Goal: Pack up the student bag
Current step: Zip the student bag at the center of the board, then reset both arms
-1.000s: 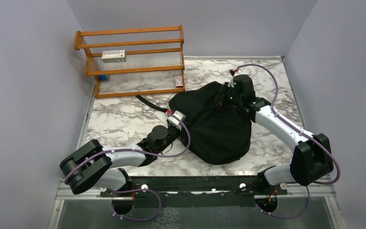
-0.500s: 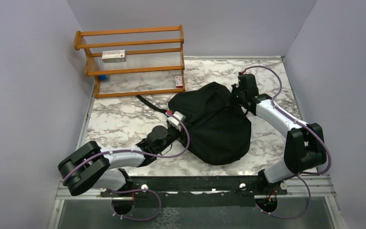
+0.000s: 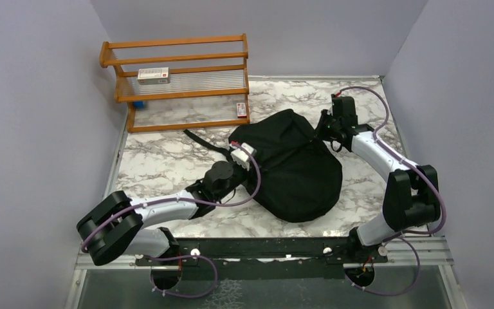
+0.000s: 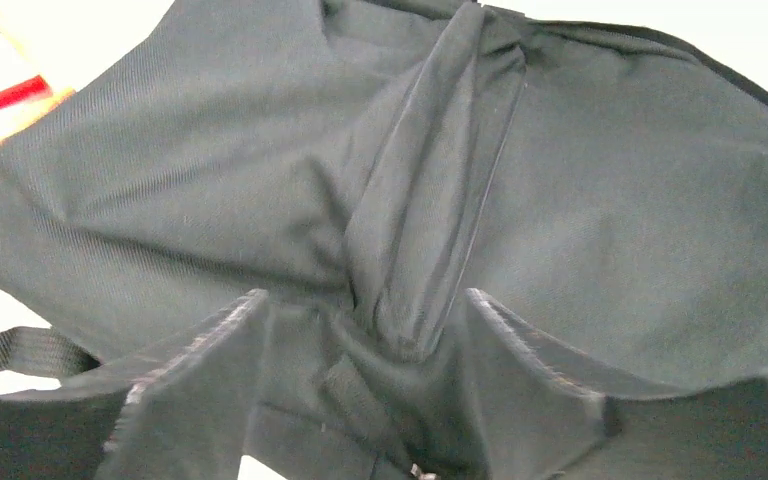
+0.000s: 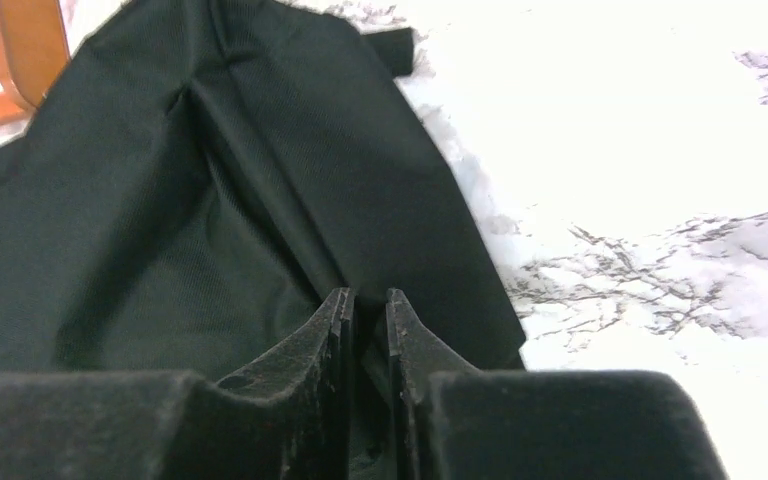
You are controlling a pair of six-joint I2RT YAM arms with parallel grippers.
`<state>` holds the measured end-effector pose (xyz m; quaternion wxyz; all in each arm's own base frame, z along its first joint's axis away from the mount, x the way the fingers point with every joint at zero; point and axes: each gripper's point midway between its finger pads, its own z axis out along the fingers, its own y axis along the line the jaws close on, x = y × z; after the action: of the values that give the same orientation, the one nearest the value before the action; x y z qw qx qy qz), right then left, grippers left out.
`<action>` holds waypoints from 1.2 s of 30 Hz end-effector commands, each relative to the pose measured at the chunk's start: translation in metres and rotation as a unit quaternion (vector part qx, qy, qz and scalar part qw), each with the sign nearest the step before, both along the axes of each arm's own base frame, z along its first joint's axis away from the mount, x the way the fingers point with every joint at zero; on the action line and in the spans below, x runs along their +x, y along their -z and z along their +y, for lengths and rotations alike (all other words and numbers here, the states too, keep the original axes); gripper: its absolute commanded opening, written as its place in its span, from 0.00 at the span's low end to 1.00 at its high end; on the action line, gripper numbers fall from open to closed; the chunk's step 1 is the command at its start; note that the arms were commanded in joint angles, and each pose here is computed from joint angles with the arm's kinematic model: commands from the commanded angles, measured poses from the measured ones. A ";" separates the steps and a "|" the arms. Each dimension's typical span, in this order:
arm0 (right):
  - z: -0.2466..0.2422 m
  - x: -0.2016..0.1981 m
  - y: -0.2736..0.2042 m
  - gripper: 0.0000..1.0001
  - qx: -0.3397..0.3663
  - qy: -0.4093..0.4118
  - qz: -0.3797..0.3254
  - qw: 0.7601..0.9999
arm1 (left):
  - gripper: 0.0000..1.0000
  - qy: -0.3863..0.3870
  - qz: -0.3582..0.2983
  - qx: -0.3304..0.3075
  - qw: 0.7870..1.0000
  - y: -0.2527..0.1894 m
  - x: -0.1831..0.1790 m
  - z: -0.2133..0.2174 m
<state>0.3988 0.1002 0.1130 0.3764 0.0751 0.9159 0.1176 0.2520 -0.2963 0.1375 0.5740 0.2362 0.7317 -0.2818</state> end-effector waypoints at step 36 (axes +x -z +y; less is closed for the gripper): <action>-0.024 -0.109 -0.133 0.96 0.022 -0.031 -0.203 0.978 | 0.99 -0.322 0.172 0.025 0.931 -0.066 0.011 0.185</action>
<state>0.2984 0.0881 0.2606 0.5581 0.0299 0.8056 0.1963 0.2672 -0.1355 0.2084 0.4929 -0.0462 0.8540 -0.1599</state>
